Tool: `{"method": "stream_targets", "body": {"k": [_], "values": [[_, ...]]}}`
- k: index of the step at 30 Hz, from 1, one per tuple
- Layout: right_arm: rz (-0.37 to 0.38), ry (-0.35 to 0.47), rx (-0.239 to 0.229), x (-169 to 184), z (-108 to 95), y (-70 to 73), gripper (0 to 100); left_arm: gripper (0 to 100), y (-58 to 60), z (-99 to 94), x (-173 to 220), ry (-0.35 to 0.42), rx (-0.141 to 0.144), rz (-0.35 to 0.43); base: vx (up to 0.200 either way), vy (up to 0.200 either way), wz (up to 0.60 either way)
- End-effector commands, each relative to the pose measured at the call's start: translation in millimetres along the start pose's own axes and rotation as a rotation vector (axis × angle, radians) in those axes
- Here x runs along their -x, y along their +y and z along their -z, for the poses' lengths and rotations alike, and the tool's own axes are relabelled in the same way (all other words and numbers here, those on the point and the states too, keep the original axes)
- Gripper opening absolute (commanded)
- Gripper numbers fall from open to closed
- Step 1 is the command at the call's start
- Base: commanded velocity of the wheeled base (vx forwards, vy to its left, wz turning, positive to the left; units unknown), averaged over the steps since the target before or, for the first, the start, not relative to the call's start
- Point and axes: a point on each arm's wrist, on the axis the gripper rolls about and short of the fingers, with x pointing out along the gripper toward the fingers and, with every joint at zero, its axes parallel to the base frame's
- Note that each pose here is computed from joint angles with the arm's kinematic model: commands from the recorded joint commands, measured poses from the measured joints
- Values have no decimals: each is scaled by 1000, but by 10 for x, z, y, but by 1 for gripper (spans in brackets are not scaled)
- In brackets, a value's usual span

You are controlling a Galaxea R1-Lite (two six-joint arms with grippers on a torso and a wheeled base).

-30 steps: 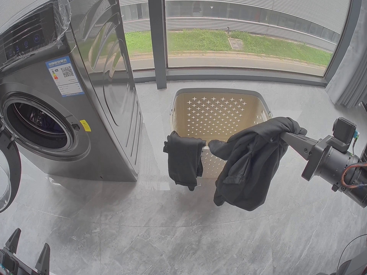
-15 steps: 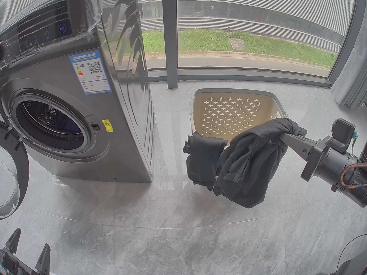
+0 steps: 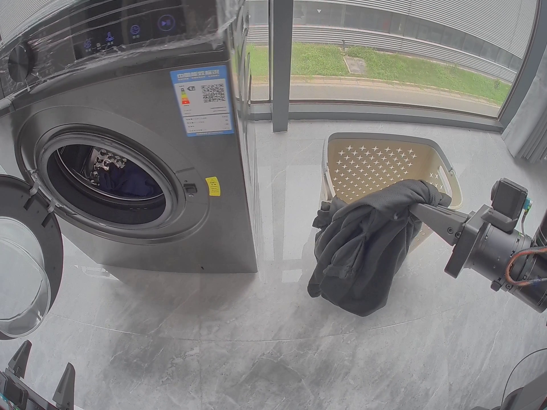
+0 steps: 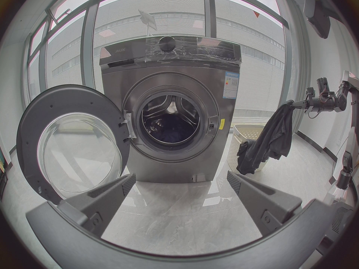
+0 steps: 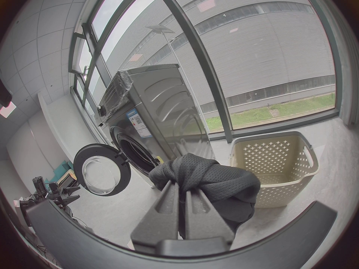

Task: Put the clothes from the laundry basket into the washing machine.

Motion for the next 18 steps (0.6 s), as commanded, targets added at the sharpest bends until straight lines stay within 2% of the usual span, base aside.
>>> {"method": "stream_targets", "body": {"k": [1, 14, 18], "values": [[2, 0, -6, -8, 4, -3, 0, 100, 0, 44, 1, -1, 3, 0, 0, 200, 0], [6, -35, -8, -105, 36, -30, 0, 100, 1, 44, 1, -1, 10, -7, 0, 200, 0], [1, -34, -7, -105, 38, -21, 0, 100, 1, 44, 1, -1, 12, -7, 0, 0, 0]]}}
